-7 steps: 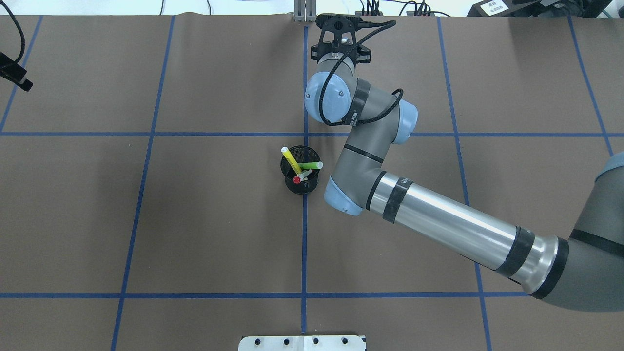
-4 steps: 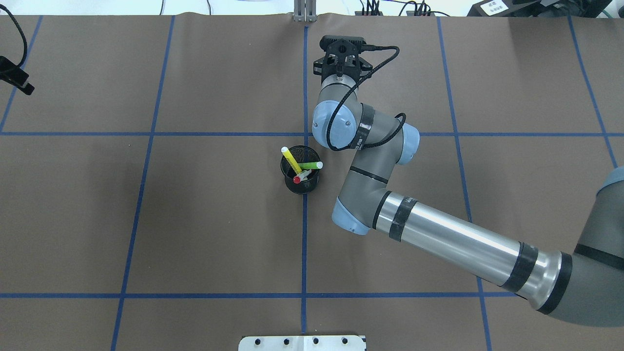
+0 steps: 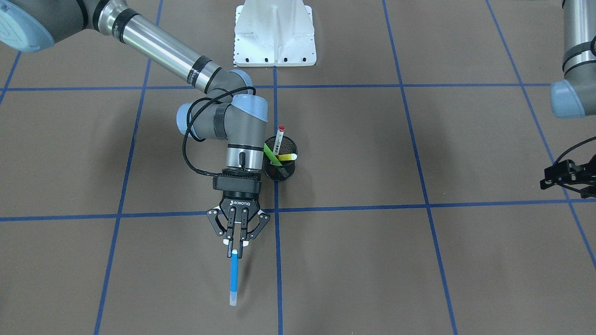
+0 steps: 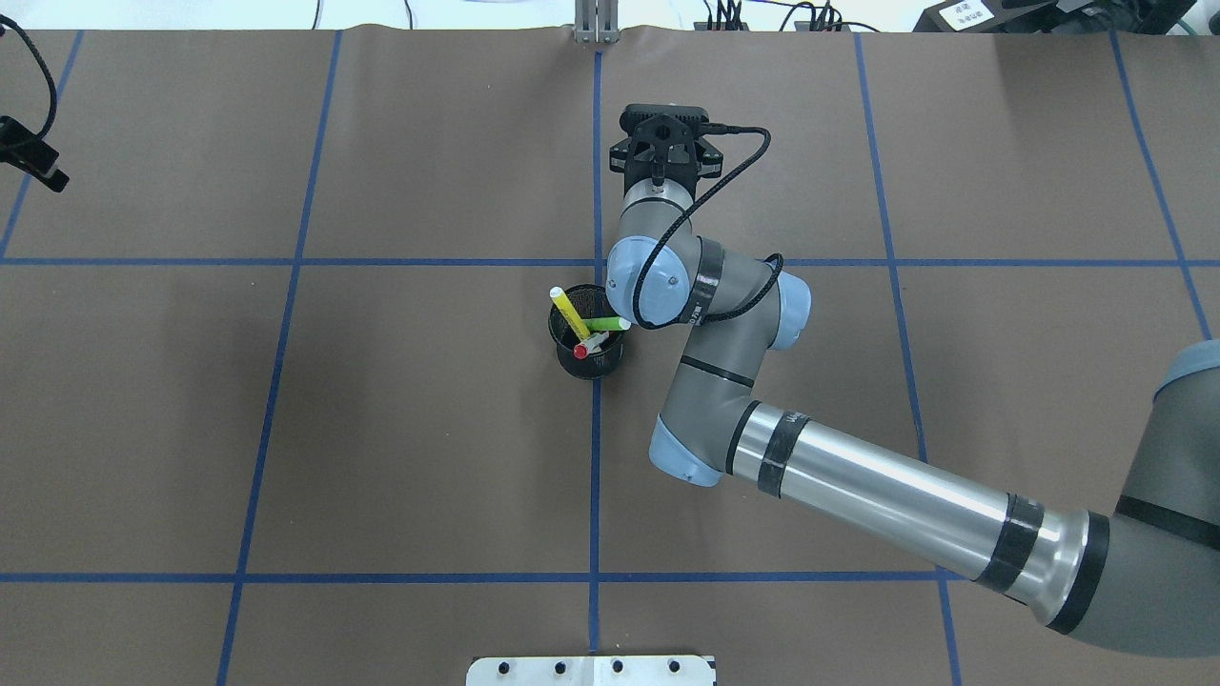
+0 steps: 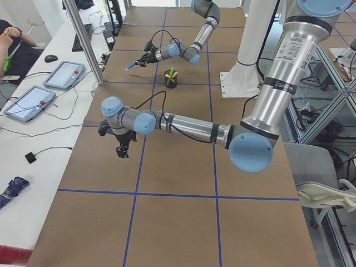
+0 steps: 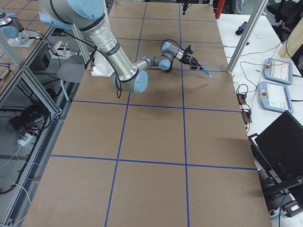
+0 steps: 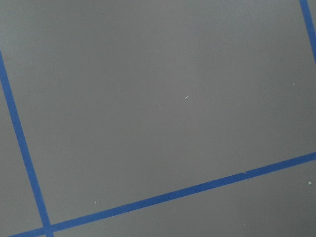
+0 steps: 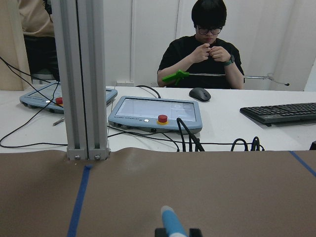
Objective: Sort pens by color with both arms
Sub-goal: 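Carry the blue highlighter farther from the robot and set it down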
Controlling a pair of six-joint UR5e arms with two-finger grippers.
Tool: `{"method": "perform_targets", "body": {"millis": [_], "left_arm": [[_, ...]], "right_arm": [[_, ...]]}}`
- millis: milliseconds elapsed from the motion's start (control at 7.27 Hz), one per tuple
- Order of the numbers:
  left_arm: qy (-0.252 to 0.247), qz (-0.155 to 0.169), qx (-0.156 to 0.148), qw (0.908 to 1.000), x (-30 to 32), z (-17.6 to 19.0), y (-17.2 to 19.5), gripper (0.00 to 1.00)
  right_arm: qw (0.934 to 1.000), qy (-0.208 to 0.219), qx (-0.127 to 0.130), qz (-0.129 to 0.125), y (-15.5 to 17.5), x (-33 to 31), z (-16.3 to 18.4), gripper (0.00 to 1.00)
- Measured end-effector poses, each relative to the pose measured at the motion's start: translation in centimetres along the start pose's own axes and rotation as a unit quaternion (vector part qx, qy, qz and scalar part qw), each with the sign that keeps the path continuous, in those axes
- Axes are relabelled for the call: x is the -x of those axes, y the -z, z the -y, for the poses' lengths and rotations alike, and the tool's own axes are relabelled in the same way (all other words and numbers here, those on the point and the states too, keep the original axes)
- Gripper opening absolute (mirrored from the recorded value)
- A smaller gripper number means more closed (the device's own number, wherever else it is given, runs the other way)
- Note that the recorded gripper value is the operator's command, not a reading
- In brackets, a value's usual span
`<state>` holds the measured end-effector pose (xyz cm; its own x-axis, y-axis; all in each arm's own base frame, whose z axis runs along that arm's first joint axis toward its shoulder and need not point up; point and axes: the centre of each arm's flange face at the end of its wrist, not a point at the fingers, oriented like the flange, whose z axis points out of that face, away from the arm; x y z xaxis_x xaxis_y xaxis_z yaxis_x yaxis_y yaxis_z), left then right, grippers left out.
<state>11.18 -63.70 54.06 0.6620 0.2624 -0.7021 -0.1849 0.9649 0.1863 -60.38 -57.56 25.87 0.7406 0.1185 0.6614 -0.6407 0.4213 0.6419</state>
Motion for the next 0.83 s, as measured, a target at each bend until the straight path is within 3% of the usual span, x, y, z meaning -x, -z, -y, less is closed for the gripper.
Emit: {"method": "perform_targets", "body": {"millis": [275, 413, 550, 825], "left_arm": [[0.001, 0.0, -0.001, 1.0, -0.2, 0.2, 0.1, 1.0], [0.003, 0.0, -0.001, 1.0, -0.2, 0.3, 0.1, 1.0], [0.004, 0.0, -0.001, 1.0, -0.3, 0.3, 0.1, 1.0], [0.005, 0.0, -0.001, 1.0, -0.3, 0.3, 0.1, 1.0]], "right_arm": [[0.9999, -0.01, 0.0, 0.013, -0.7, -0.6, -1.2, 0.0], [0.9998, -0.013, 0.0, 0.016, -1.0, -0.8, -1.6, 0.26], [0.9998, -0.014, 0.0, 0.017, -1.1, -0.9, -1.8, 0.99], [0.9996, -0.016, 0.004, 0.022, -1.0, -0.7, -1.7, 1.0]]}}
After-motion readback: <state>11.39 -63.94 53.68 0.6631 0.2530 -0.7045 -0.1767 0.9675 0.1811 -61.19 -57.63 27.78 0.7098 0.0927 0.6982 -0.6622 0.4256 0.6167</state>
